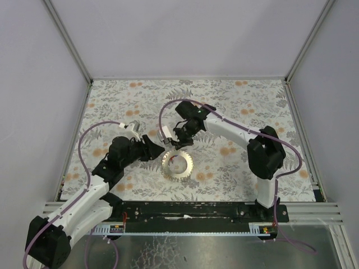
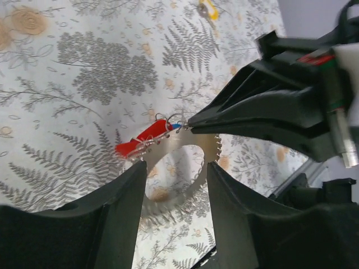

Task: Remove the keys from the keyring
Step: Pick up the keyring from the center of the board.

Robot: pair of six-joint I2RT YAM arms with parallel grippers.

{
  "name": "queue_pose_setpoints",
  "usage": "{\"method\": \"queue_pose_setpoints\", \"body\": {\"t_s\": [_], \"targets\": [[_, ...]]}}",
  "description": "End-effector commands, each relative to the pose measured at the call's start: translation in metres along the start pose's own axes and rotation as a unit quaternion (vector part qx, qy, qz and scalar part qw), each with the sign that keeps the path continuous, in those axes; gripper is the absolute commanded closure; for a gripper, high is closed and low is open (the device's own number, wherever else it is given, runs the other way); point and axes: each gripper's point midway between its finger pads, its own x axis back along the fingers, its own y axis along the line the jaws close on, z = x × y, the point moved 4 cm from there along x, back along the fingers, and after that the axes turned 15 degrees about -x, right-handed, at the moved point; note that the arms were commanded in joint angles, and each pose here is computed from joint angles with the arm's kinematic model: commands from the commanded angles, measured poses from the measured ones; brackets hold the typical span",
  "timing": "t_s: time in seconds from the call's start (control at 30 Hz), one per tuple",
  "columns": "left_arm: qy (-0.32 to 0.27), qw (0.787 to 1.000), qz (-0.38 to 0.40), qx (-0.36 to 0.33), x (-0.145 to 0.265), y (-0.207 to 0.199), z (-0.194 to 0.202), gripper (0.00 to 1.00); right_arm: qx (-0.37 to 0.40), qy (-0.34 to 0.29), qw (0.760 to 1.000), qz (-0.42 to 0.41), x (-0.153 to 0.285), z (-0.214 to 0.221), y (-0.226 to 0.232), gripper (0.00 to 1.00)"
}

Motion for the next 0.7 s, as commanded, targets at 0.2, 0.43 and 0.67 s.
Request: {"method": "queue_pose_setpoints", "body": {"t_s": [0.2, 0.43, 0.67], "targets": [[-0.076, 0.981, 0.166, 0.073, 0.004, -0.042, -0.016, 0.51, -0.005, -0.041, 0.997, 0.065, 0.067, -0.057, 0.011, 1.00], [-0.125, 0.954, 0.225, 0.152, 0.012, -0.048, -0.011, 0.48, -0.071, -0.061, 0.992, 0.082, 0.081, -0.071, 0.013, 1.00], [-0.140, 0.965, 0.216, 0.052, 0.004, -0.045, -0.010, 0.47, -0.127, -0.076, 0.986, 0.079, 0.084, -0.075, 0.020, 1.00]]}}
